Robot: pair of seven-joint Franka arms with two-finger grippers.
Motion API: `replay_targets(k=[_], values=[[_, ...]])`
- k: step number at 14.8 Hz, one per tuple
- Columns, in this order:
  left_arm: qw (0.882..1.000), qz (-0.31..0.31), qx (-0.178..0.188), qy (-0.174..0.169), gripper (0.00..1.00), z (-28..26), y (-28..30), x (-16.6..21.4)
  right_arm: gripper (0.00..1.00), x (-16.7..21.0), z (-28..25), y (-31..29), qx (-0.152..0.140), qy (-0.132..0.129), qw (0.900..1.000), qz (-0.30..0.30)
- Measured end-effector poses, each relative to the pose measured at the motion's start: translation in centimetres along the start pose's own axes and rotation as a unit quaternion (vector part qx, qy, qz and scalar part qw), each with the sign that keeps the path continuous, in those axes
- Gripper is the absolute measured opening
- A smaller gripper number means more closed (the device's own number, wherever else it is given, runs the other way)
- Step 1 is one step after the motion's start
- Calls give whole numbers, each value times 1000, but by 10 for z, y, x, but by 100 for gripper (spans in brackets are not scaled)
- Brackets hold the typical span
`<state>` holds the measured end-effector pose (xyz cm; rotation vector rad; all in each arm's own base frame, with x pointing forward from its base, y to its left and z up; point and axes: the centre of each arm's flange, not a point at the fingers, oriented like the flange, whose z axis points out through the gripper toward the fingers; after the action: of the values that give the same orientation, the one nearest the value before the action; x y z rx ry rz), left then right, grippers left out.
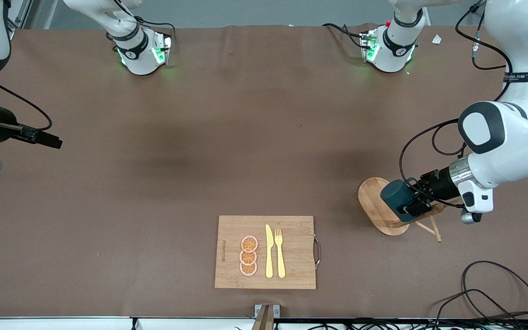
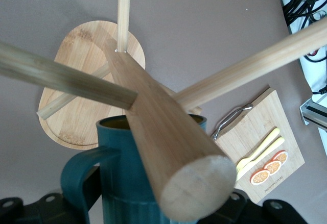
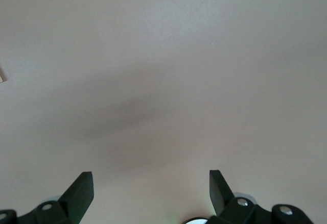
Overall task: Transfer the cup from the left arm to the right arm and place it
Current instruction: 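Close the left gripper around the teal mug body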
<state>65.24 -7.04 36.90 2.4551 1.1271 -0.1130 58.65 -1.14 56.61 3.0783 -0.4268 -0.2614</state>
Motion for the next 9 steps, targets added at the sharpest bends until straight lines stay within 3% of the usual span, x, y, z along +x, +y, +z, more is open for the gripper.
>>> replay_targets(k=[9], values=[[1000,-16,-4,0,87,-15,7,-9,100,0,0,-2,0,0,1000,-1]])
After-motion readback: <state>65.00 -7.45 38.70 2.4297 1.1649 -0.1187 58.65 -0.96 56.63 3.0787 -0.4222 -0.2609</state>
